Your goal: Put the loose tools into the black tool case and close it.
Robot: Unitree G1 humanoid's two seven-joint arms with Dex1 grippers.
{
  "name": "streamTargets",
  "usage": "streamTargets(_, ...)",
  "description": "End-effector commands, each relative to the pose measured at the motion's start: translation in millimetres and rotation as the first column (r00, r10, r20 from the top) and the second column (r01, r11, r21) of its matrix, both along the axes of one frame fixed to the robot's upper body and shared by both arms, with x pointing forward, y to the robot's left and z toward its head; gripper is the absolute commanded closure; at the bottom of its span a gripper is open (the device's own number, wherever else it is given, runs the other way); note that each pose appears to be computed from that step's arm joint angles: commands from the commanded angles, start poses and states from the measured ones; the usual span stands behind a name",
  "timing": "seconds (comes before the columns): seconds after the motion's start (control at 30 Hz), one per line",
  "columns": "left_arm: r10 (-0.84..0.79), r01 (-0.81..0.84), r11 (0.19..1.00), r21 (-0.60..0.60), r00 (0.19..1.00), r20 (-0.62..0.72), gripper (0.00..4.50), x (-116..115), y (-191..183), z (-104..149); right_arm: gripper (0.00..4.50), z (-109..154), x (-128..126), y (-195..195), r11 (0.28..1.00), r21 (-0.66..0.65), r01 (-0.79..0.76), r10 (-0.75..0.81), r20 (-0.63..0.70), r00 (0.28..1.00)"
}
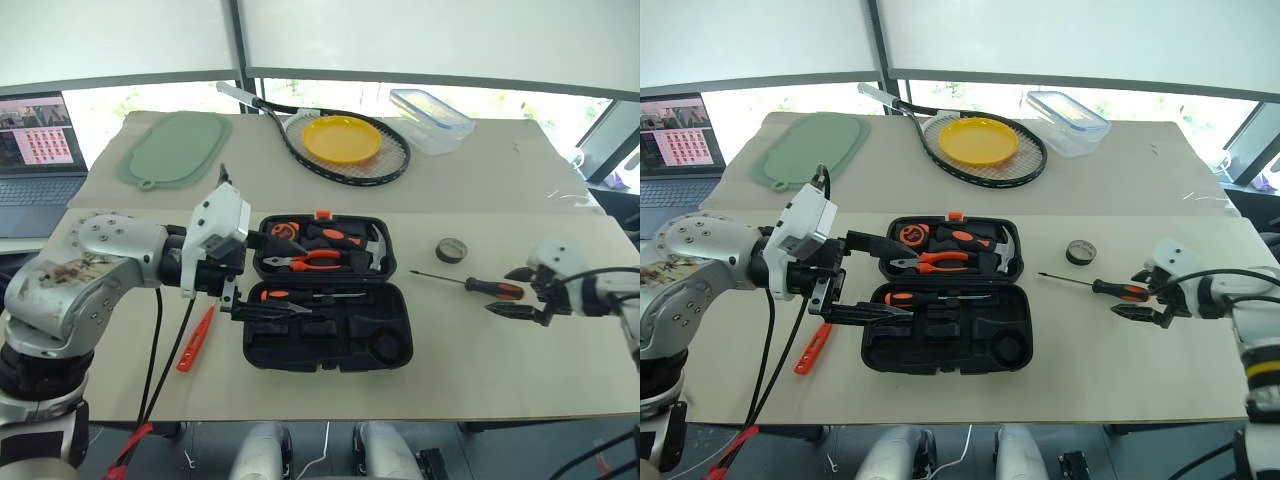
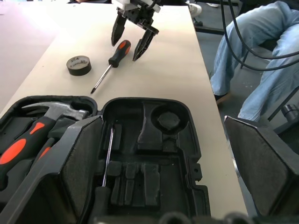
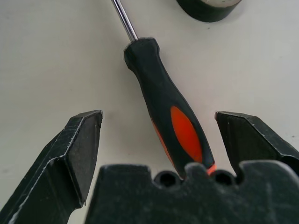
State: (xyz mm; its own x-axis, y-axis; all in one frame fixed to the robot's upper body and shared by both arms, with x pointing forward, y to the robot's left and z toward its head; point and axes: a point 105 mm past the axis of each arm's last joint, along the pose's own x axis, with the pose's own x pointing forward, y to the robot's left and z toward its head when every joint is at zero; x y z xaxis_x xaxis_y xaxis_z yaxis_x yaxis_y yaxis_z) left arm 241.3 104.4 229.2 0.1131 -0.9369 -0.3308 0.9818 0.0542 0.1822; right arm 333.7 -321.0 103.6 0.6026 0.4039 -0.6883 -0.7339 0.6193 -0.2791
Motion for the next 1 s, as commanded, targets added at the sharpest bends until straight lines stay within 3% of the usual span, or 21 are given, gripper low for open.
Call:
streamTargets(0.03,0.013,-0.014,1.000,0.002,0.998,0.058,0.00,-2,1,7,0.74,-4,4,-4,1.000,-0.010,0.007,-0.007,-0.006,1.000)
streamTargets(0.3,0.052,-0.054,0.998,0.028,0.997,0.053,0.00,5,11,1,3.39,2,-12,-6,0.997,0.037,-0.073,0.074,-0.036,0.997)
streamTargets(0.4,0.073,-0.075,0.996,0.051,0.997,0.025,0.00,6,22,-6,3.47,19,-23,-2,0.988,0.099,-0.121,0.124,-0.025,0.992)
streamTargets(0.57,0.085,-0.070,0.982,0.174,0.993,-0.081,0.00,-15,53,-28,3.47,68,-46,66,0.894,0.250,-0.371,0.366,0.069,0.928)
streamTargets(0.8,0.095,-0.079,0.978,0.195,0.992,-0.079,0.00,-21,60,-32,3.47,68,-56,161,0.758,0.209,-0.618,0.611,0.103,0.785)
streamTargets(1.0,0.096,-0.086,0.980,0.179,0.994,-0.050,0.00,-17,55,-29,3.47,59,-43,194,0.739,0.143,-0.658,0.652,0.093,0.752)
